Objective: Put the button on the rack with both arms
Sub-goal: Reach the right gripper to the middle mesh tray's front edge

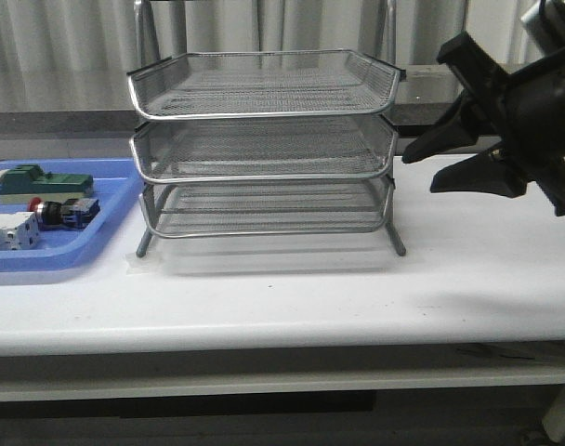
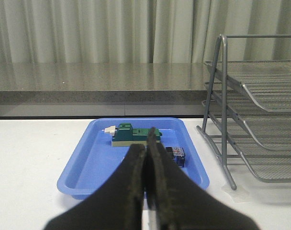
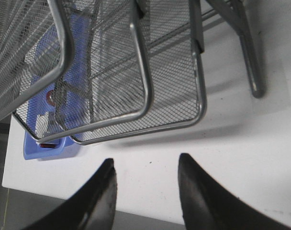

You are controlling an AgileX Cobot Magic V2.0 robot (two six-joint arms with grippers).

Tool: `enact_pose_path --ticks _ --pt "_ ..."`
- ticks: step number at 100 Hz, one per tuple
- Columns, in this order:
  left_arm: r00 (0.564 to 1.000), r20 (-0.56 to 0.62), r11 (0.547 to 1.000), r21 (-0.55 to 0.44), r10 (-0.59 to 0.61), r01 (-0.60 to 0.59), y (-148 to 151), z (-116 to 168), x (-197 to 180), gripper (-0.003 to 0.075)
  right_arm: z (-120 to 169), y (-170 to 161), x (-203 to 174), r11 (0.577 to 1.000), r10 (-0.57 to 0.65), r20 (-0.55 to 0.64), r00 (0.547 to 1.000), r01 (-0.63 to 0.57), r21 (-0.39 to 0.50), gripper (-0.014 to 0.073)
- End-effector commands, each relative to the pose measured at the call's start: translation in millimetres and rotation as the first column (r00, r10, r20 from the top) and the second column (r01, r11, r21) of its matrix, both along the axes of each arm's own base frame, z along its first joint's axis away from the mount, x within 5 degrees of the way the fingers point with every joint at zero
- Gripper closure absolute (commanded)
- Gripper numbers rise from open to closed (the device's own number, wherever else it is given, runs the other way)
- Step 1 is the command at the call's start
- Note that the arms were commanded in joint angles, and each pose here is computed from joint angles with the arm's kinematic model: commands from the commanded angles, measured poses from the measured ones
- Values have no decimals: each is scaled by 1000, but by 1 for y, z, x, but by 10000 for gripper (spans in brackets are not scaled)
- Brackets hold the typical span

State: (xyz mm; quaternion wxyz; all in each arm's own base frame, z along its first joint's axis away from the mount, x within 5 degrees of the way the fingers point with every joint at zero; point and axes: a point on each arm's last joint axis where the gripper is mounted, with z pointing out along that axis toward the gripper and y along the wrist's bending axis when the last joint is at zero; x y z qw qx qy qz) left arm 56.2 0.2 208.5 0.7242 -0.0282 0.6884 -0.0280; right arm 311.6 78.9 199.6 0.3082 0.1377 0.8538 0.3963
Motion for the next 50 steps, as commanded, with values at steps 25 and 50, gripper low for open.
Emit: enact_pose_path --ticks 25,50 --pt "997 82 1000 -10 -8 9 -1 -2 -2 741 17 9 42 993 15 90 996 -25 114 265" --pt "997 82 1000 -10 -8 9 -1 -2 -2 741 12 13 64 990 32 105 994 -46 132 265"
